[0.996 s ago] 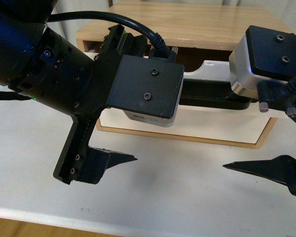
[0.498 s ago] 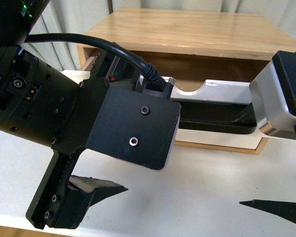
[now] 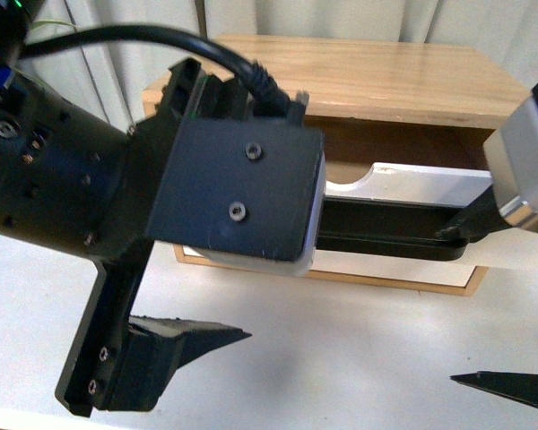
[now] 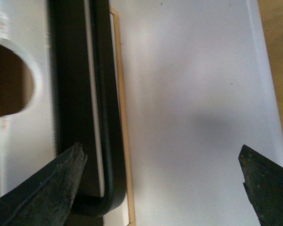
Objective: Pull drawer
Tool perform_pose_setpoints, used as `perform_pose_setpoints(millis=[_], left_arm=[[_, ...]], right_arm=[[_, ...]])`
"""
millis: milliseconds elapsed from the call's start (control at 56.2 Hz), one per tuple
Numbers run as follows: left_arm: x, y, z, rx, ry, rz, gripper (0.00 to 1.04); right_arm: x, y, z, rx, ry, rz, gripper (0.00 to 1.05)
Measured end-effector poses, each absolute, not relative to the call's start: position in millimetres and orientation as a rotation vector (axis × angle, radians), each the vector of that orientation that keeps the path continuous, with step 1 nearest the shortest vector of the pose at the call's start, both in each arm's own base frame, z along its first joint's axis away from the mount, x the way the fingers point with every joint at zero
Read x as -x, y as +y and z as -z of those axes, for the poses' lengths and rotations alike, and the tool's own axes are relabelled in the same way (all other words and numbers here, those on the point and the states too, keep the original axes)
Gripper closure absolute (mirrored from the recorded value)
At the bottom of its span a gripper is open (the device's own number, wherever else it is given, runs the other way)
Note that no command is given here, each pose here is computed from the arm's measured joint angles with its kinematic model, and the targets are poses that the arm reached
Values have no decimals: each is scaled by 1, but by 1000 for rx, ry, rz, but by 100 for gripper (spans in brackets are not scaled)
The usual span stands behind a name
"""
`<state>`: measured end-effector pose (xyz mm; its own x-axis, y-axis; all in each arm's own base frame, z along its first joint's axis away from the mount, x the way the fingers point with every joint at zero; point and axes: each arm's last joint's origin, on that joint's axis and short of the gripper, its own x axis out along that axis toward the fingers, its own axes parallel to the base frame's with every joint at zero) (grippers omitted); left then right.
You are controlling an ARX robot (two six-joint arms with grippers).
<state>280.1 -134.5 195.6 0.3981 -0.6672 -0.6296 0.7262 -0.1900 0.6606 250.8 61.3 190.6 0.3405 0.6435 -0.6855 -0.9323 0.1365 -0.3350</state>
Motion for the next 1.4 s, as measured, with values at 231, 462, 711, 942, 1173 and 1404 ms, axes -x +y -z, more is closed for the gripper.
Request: perform_pose_setpoints(millis=[231,462,711,942,1173,1404], left_arm=[[-265,-126,-233,-1247,-9,1184,6],[-236,-109,-253,-1207,-110,1056,6],[-209,-68,-259,-1010,-173,804,6],[-176,-15,-234,-748,-137,513,6],[-152,8,-239,-364,-199,349,6],[-148,0,-226,-106,-15,86,27]], right_arm=[[-237,49,-214,811,395,-1129,9],[-217,32,-248,823,214,-966,9],[-179,8,-258,755,57,-739,9],[-133,-17,-249,629,-27,-433,9],[-110,-32,-235,505,-11,-249,9],[-110,-31,-234,412,-11,-136,17]])
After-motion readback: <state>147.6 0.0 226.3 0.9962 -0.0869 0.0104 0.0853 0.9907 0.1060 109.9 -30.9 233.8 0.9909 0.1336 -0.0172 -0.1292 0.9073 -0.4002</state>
